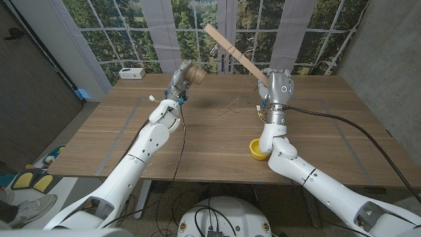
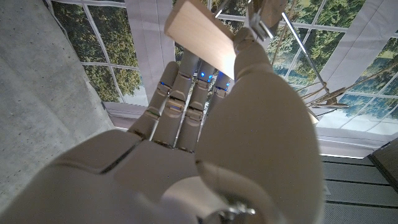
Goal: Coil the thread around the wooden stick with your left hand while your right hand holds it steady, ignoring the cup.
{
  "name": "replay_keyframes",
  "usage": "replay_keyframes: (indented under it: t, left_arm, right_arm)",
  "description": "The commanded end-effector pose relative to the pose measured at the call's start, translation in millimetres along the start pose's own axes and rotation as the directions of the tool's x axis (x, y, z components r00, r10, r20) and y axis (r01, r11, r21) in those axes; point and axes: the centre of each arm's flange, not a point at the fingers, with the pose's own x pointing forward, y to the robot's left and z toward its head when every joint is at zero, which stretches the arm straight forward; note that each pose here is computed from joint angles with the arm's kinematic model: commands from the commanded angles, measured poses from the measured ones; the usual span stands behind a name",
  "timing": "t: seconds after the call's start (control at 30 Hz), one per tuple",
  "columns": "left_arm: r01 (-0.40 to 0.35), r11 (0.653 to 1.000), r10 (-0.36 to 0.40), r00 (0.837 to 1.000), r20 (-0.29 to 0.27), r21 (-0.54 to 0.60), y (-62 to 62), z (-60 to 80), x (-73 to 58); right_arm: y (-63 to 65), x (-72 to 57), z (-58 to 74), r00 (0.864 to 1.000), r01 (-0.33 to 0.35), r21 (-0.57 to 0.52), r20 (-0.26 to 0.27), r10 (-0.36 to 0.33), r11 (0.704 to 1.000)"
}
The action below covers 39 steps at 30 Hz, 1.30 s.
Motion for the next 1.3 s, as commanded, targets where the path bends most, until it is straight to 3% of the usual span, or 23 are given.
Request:
replay_keyframes:
  t: [0.03,0.07,0.3,0.4,0.47,0.53,0.7,0.77,0.83,0.93,1.03,1.1,1.3]
  left_arm:
    - [-0.063,0.955,0.043,0.996,0.074,0.290,-1.9,10.3,13.4]
    - [-0.063,0.955,0.043,0.996,0.074,0.290,-1.9,10.3,13.4]
    - [-0.072,0.860,0.012,0.993,0.121,0.506,-12.5,29.0,19.7]
    - [-0.060,0.813,-0.011,0.993,0.119,0.580,-16.7,33.0,19.5]
    - [-0.066,0.802,-0.010,0.992,0.123,0.594,-18.3,33.5,17.8]
    - [-0.093,0.754,-0.005,0.989,0.147,0.650,-21.2,35.5,14.4]
    - [-0.086,0.735,-0.012,0.990,0.140,0.673,-22.1,32.5,8.4]
    - [-0.099,0.688,-0.013,0.989,0.149,0.719,-24.0,32.1,4.4]
    - [-0.081,0.686,-0.012,0.992,0.123,0.723,-24.5,29.2,1.7]
    - [-0.095,0.672,0.000,0.992,0.128,0.734,-26.0,23.2,-3.9]
    - [-0.103,0.660,0.010,0.992,0.128,0.744,-26.7,16.2,-7.6]
    - [-0.077,0.676,0.009,0.995,0.096,0.733,-25.6,8.6,-8.5]
    - [-0.107,0.667,0.038,0.993,0.110,0.737,-20.6,1.1,-15.9]
  right_arm:
    - [-4.8,13.5,5.1,0.992,-0.119,-0.005,0.049,0.119,0.993]
    - [-4.8,13.5,5.1,0.992,-0.120,-0.005,0.050,0.120,0.993]
    - [-2.5,27.0,12.1,0.964,-0.252,-0.048,0.071,0.255,0.967]
    - [-1.4,33.1,13.6,0.943,-0.324,-0.064,0.065,0.328,0.944]
    - [-1.2,36.2,14.7,0.930,-0.358,-0.077,0.054,0.363,0.930]
    - [-0.8,39.7,16.0,0.916,-0.394,-0.087,0.047,0.399,0.915]
    - [0.5,45.4,17.8,0.887,-0.455,-0.111,0.030,0.461,0.884]
    - [0.6,47.5,17.8,0.874,-0.480,-0.120,0.022,0.486,0.869]
    - [0.5,49.8,17.9,0.858,-0.509,-0.130,0.008,0.514,0.851]
    - [0.3,52.0,17.8,0.837,-0.542,-0.144,-0.003,0.547,0.828]
    - [0.3,52.7,17.2,0.821,-0.565,-0.146,-0.004,0.571,0.812]
    - [0.3,53.2,17.2,0.810,-0.581,-0.146,-0.005,0.586,0.801]
    - [-0.4,53.7,19.0,0.783,-0.614,-0.165,-0.005,0.622,0.772]
